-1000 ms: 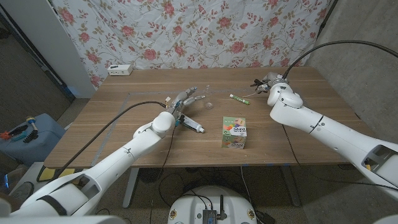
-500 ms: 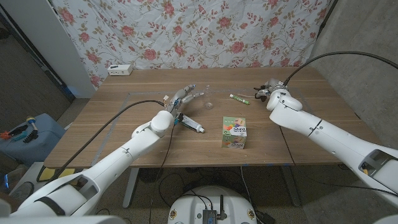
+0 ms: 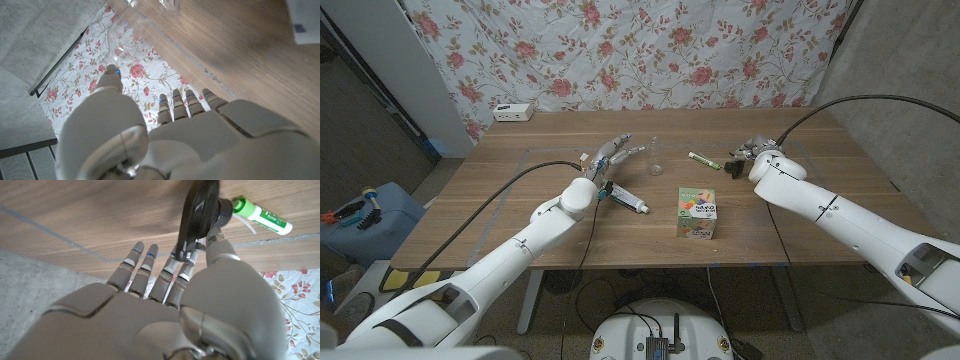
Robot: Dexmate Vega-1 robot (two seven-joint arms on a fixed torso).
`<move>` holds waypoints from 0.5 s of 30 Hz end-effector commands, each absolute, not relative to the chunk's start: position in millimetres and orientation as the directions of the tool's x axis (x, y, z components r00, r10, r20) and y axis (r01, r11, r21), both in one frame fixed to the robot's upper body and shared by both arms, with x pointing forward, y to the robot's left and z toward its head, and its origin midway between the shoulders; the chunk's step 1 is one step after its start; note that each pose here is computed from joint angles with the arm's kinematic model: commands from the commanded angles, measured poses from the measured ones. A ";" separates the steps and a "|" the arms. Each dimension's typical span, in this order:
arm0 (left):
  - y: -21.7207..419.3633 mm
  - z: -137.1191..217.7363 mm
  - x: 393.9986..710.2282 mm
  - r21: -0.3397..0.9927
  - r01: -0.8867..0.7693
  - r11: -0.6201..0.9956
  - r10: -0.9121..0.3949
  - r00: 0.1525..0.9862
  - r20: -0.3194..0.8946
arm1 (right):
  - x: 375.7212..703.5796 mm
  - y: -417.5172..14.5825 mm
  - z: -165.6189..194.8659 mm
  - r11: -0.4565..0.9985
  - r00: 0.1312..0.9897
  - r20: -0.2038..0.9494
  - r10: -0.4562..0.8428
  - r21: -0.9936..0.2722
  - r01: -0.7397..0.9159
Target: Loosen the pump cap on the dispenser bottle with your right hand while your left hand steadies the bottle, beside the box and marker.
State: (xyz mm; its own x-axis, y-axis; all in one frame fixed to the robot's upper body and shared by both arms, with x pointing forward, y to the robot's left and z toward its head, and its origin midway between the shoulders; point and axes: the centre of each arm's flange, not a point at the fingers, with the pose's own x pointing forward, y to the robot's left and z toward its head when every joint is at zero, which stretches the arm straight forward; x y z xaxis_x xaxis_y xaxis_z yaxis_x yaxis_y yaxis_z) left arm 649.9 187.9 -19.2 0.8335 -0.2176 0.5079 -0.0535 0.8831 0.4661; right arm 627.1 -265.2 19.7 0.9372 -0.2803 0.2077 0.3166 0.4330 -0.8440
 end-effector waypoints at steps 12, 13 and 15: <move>196.9 -18.7 649.2 0.450 -0.047 0.892 -0.219 0.825 0.521 | 619.2 -271.2 14.0 0.525 0.960 0.210 -0.185 -0.805 0.278; 198.0 -18.6 648.8 0.450 -0.046 0.892 -0.220 0.825 0.521 | 618.2 -271.2 14.4 0.528 0.960 0.218 -0.178 -0.802 0.280; 199.9 -18.4 648.0 0.449 -0.043 0.892 -0.224 0.823 0.523 | 616.3 -271.5 15.7 0.536 0.960 0.227 -0.161 -0.797 0.278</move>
